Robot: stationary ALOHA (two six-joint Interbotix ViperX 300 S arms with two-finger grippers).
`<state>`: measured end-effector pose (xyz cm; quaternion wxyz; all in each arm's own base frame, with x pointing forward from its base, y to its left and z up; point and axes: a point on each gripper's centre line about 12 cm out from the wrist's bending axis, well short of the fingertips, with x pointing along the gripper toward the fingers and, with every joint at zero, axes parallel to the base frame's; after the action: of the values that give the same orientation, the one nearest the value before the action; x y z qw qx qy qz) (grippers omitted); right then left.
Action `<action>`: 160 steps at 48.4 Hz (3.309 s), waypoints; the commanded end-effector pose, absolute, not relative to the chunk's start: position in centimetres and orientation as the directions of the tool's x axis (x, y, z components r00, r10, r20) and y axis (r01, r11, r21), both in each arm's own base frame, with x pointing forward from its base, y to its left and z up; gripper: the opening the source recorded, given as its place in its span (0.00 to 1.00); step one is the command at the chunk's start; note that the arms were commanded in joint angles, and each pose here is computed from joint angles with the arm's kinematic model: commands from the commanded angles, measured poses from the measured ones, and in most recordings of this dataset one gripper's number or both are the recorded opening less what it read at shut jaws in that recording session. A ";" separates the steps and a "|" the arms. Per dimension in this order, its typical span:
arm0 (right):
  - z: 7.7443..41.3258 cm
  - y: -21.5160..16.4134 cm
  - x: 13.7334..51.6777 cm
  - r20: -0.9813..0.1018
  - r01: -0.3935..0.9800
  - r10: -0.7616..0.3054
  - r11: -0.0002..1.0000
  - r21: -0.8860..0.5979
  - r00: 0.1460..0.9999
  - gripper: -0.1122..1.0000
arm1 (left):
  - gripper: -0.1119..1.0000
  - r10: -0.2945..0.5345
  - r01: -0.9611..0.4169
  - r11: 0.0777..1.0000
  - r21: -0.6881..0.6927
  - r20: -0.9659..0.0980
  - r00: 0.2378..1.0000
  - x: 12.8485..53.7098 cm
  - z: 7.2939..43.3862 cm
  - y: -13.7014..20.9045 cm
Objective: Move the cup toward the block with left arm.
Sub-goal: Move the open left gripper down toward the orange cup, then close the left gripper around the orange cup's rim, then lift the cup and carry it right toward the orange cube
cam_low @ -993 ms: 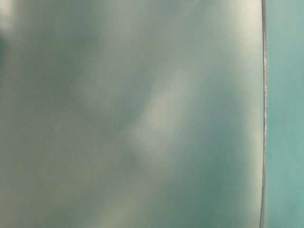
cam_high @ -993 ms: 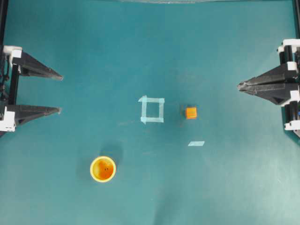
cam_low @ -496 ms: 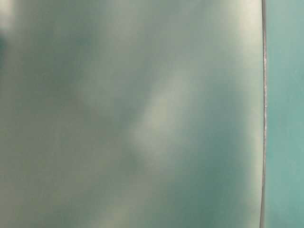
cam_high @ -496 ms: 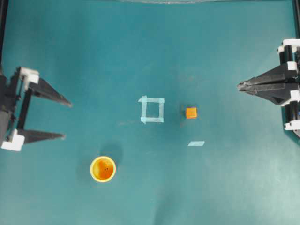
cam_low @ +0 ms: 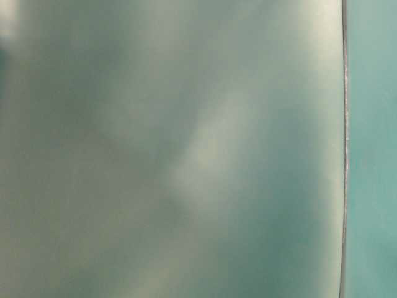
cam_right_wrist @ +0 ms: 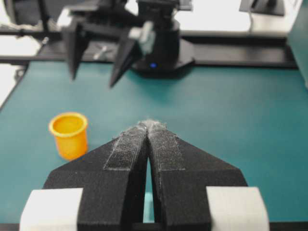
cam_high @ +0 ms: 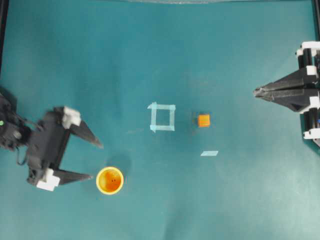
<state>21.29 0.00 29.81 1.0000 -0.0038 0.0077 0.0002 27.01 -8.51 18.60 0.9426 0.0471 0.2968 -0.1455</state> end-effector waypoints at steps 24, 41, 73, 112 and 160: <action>31.4 0.0 21.5 0.026 0.000 0.000 1.000 -0.003 1.000 0.10 | 0.89 -0.272 0.330 0.944 -0.019 -0.612 0.743 27.3 15.4 -10.0; 31.5 0.0 21.5 0.029 0.000 0.001 1.000 -0.005 1.000 0.10 | 0.89 -0.282 0.293 0.952 -0.084 -0.608 0.742 28.2 12.6 -10.7; 31.7 0.0 21.5 0.034 0.000 0.001 1.000 -0.005 0.999 0.10 | 0.89 -0.319 0.319 0.942 -0.107 -0.588 0.743 31.8 10.4 -13.6; 31.8 0.0 21.6 0.038 0.000 0.001 1.000 -0.003 0.999 0.10 | 0.72 -0.299 0.306 0.947 -0.095 -0.601 0.741 34.4 12.2 -13.8; 31.8 0.0 21.6 0.037 0.000 0.000 1.000 -0.003 0.999 0.10 | 0.72 -0.028 -0.033 0.993 -0.110 -0.514 0.857 47.3 21.5 -1.6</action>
<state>21.38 0.00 30.49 1.0000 -0.0015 0.0000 0.0001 46.09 -2.33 19.44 0.9577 -0.0546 0.2823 -0.0060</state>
